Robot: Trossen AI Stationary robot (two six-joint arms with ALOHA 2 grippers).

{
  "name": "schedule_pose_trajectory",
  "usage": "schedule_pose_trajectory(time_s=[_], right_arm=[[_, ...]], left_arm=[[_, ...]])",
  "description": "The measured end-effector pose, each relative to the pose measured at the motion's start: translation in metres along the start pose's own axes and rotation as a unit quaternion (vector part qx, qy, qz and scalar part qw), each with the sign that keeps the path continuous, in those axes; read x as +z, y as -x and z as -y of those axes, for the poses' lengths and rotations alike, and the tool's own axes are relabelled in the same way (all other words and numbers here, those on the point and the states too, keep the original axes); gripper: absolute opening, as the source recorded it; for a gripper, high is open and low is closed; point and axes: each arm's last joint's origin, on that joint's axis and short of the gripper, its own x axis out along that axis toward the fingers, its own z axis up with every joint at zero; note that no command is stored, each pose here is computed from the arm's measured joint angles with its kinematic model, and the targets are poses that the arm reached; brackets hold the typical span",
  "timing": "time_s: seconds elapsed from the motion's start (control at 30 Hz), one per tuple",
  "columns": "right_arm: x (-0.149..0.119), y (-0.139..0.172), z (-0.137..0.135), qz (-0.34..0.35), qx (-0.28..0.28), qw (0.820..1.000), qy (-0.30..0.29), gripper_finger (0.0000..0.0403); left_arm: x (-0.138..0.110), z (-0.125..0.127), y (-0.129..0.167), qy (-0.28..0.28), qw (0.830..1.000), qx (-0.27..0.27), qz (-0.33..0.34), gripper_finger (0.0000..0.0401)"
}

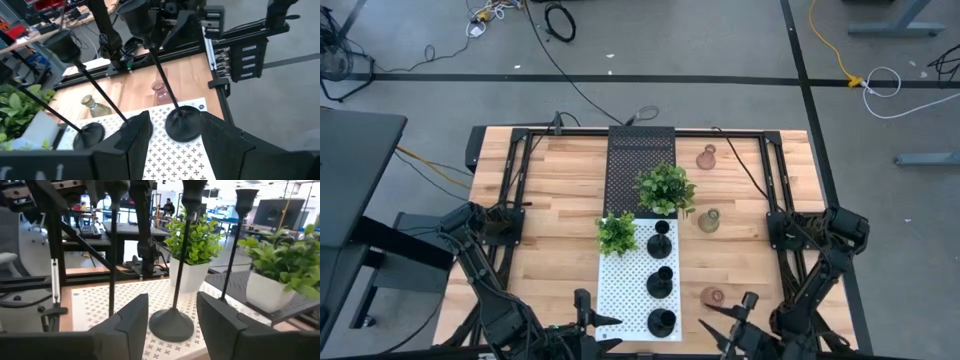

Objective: Pick & Place candle stick holders
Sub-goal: Put the bottom pink glass candle holder on the black shelf

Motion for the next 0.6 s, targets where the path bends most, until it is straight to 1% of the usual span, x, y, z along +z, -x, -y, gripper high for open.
schedule_pose_trajectory(time_s=[0.23, 0.33, 0.47, 0.6], right_arm=[[-0.032, 0.004, 0.011, 0.0, 0.004, 1.0, -0.006, 0.0169], [-0.039, 0.013, 0.014, 0.001, 0.017, 1.0, -0.025, 0.0169], [-0.05, 0.025, 0.019, 0.002, 0.034, 0.999, -0.018, 0.0169], [-0.063, 0.027, 0.027, 0.002, 0.038, 0.999, -0.02, 0.0169]], left_arm=[[0.0, 0.001, 0.0, 0.004, 1.0, -0.017, -0.006, 0.0179], [-0.001, 0.001, 0.0, 0.004, 1.0, -0.017, -0.007, 0.0179], [-0.001, 0.001, 0.0, 0.003, 1.0, -0.017, -0.007, 0.0179], [-0.001, 0.001, 0.0, 0.004, 1.0, -0.016, -0.009, 0.0179]])
